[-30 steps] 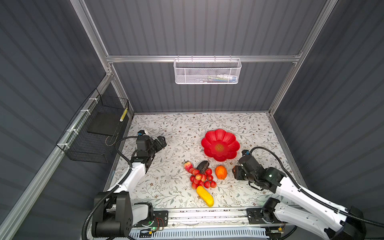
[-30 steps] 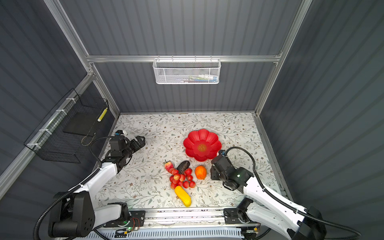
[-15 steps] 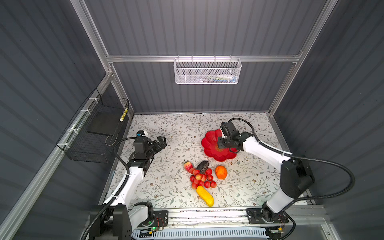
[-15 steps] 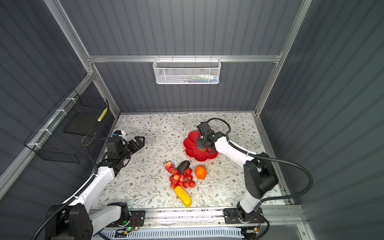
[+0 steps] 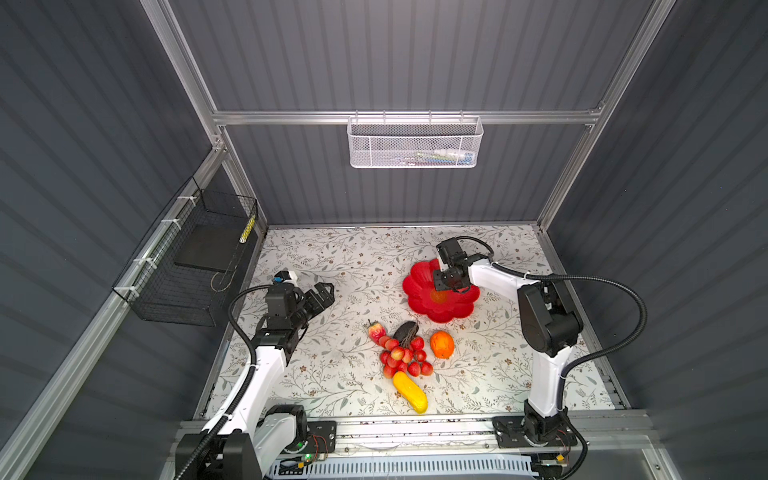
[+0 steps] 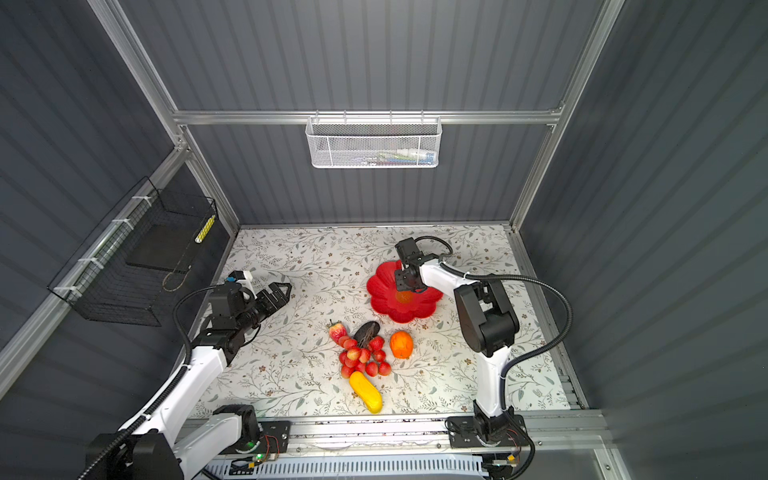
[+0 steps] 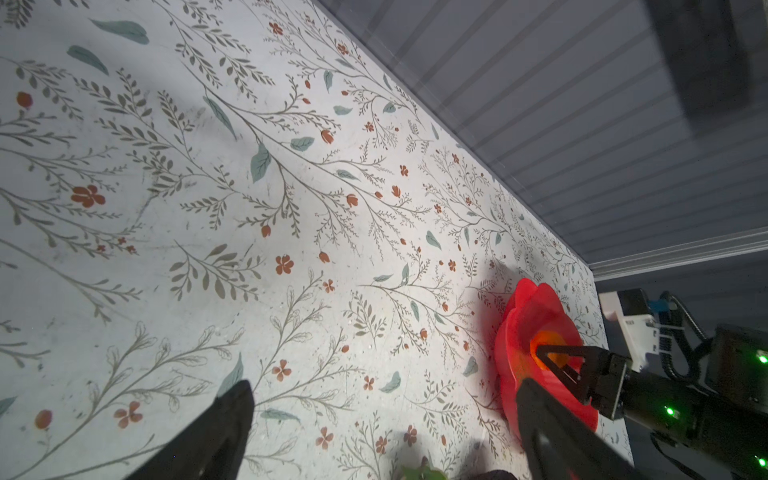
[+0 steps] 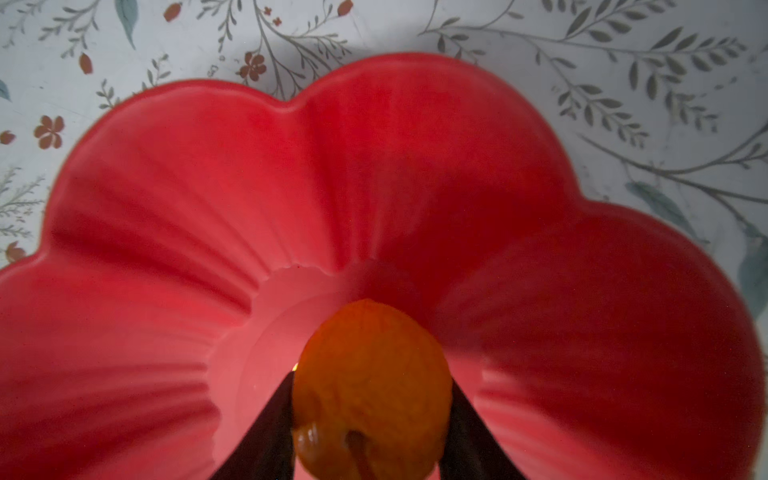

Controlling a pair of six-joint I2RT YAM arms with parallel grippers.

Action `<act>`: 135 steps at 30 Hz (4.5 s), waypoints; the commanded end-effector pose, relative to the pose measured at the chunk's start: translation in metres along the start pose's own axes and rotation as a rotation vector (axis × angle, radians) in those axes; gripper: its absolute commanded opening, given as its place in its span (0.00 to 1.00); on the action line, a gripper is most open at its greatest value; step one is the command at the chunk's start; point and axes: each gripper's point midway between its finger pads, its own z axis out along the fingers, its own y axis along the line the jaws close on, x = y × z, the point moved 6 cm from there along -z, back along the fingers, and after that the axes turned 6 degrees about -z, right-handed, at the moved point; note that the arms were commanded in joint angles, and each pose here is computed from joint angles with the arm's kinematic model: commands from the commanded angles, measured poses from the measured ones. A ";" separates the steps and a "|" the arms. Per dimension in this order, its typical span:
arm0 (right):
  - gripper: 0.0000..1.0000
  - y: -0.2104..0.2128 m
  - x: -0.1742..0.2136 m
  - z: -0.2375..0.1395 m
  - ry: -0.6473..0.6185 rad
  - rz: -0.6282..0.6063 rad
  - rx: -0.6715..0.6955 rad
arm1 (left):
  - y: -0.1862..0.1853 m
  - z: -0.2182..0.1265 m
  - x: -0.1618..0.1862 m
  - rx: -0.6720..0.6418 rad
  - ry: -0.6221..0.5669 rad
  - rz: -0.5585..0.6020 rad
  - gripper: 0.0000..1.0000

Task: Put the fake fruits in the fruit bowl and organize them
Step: 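Carry the tangerine into the red bowl and release it with the right gripper, then grasp the pale strawberry-shaped fruit with the left gripper while the right gripper withdraws, then place the pale strawberry fruit into the red bowl with the left gripper, then grasp the orange mango with the right gripper while the left gripper withdraws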

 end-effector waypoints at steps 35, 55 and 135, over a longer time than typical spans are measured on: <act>0.99 -0.034 0.007 -0.141 -0.365 0.160 -0.023 | -0.039 0.068 0.179 -0.198 0.475 0.246 0.69; 0.99 -0.047 0.014 -0.153 -0.447 0.225 -0.005 | -0.164 0.070 0.100 -0.012 0.262 0.538 0.46; 0.56 0.052 0.180 -0.105 0.011 0.070 -0.126 | -0.031 -0.050 0.056 -0.323 -0.384 0.138 1.00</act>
